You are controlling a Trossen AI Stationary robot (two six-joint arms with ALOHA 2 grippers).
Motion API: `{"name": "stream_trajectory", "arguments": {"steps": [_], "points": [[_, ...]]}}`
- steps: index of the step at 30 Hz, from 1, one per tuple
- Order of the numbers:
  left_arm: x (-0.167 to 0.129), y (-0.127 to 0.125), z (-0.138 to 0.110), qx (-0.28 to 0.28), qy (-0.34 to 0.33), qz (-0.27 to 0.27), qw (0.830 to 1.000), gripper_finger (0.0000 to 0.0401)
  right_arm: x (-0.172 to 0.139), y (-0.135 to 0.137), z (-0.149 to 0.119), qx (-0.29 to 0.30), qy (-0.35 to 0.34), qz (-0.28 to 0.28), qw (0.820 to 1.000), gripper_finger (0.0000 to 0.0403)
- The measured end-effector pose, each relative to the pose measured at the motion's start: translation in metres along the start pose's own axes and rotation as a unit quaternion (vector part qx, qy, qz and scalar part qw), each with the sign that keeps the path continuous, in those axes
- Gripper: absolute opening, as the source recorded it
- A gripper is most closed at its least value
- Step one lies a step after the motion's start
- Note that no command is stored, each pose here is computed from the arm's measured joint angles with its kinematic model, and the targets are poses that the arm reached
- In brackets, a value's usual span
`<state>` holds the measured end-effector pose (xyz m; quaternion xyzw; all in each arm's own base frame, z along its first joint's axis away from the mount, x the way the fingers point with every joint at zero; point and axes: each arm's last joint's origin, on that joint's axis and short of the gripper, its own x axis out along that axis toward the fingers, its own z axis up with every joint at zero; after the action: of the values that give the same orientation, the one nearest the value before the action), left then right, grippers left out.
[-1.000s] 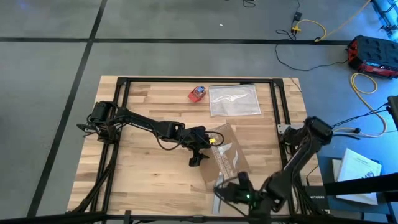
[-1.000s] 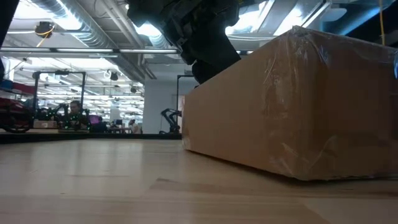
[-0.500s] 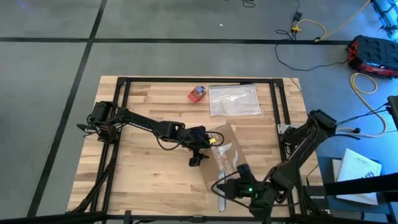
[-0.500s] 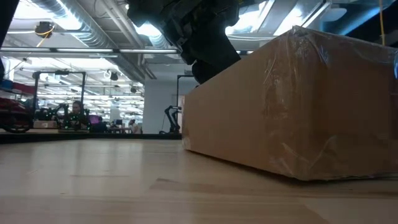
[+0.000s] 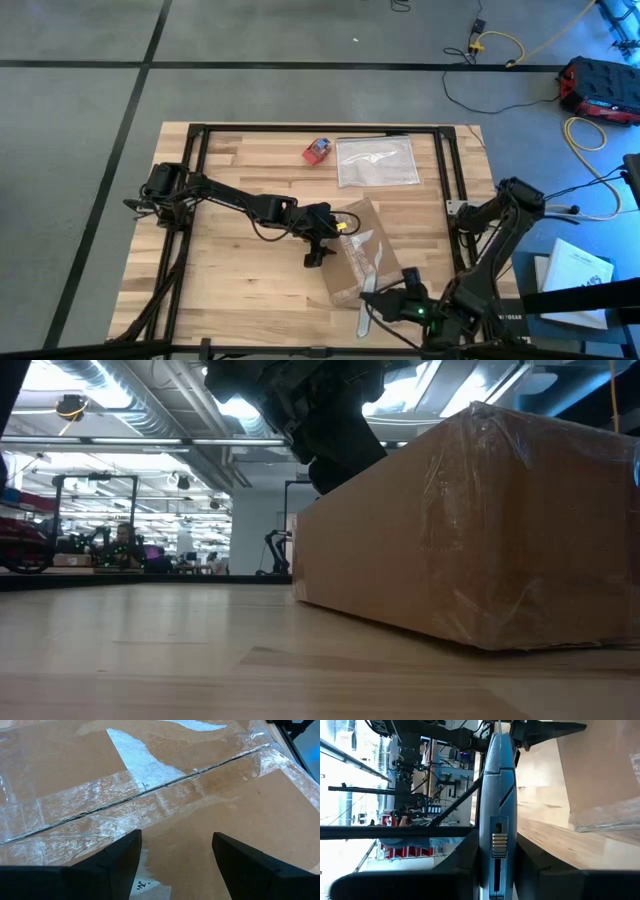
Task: Unpack boxes
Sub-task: Open the box using the silver cutter
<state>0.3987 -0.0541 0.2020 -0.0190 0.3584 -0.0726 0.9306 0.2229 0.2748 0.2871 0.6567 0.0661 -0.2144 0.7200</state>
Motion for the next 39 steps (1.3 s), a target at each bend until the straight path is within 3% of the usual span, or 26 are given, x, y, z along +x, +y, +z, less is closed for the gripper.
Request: {"name": "stream_trajectory", "arguments": {"steps": [19, 32, 39], "points": [[0.000, 0.000, 0.000, 0.000, 0.000, 0.000, 1.000, 0.0234, -0.001, -0.005, -0.001, -0.001, 0.029, -0.036, 0.999, 0.0061], [0.000, 0.000, 0.000, 0.000, 0.000, 0.000, 1.000, 0.0234, -0.034, -0.021, -0.010, -0.064, 0.025, -0.008, 0.998, 0.0061], [0.000, 0.000, 0.000, 0.000, 0.000, 0.000, 1.000, 0.0234, -0.048, -0.024, -0.013, -0.056, 0.014, 0.025, 0.998, 0.0061]]}}
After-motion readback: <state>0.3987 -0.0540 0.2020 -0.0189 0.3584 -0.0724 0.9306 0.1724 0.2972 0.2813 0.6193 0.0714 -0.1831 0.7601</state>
